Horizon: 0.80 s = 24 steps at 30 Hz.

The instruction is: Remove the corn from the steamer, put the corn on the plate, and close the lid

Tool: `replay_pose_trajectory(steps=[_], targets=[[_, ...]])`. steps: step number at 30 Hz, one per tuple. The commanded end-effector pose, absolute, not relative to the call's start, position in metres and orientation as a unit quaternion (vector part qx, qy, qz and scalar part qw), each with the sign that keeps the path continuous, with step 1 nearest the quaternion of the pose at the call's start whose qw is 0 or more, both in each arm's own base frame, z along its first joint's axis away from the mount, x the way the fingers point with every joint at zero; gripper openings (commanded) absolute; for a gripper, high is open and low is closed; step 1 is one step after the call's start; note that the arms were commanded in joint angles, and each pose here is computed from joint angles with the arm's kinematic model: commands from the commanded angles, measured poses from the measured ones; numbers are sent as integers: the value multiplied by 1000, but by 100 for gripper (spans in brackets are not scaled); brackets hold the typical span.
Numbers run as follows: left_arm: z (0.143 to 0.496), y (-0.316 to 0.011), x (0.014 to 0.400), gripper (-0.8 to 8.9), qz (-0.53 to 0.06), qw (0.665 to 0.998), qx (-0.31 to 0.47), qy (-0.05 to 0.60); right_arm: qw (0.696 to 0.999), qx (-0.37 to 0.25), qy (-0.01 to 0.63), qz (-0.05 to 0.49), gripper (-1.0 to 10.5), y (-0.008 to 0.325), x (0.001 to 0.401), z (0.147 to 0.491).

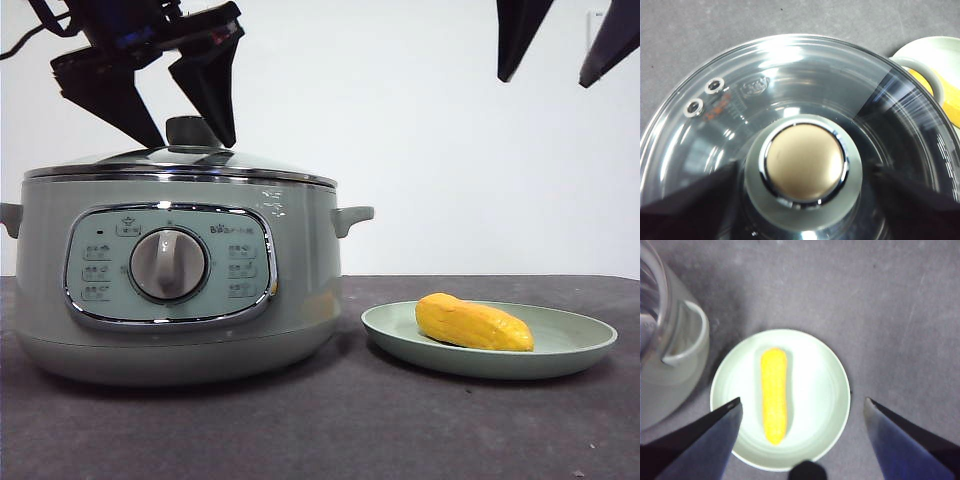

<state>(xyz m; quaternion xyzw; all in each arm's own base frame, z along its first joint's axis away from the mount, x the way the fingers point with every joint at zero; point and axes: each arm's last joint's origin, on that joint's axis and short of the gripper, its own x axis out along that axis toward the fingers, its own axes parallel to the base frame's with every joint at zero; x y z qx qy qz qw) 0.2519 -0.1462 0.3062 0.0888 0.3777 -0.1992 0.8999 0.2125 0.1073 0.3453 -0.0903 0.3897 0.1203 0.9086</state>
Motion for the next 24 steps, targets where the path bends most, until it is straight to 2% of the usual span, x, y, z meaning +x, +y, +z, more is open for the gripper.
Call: replay_pose_trajectory(steps=[1,3,5,7,8,10,13,16,20,24], targets=[[328,-139,237,467,-207,914,82,340,915,-87,373,125,405,106,209,350],[345,-129,220,448,-209,923,74,316,919,-88,361,128,405,103,204,356],[361,-117,201,291,-210,930,67,294,926,-81,345,132,383,99,195,363],[373,-107,183,30,-213,937,60,272,932,-68,323,153,207,95,185,367],[377,-102,176,-3,-212,939,59,265,936,-59,307,164,104,93,180,366],[379,-96,163,-8,-205,945,58,247,942,-50,285,172,-14,86,167,356],[359,-89,144,-8,-199,955,56,211,955,-33,239,175,-12,75,146,326],[317,-83,129,-8,-208,961,46,179,966,-15,183,180,-12,64,126,290],[284,-80,125,-8,-210,963,40,167,967,-12,185,176,-12,59,118,267],[275,-80,125,-4,-208,959,35,191,967,-5,198,162,2,59,118,264]])
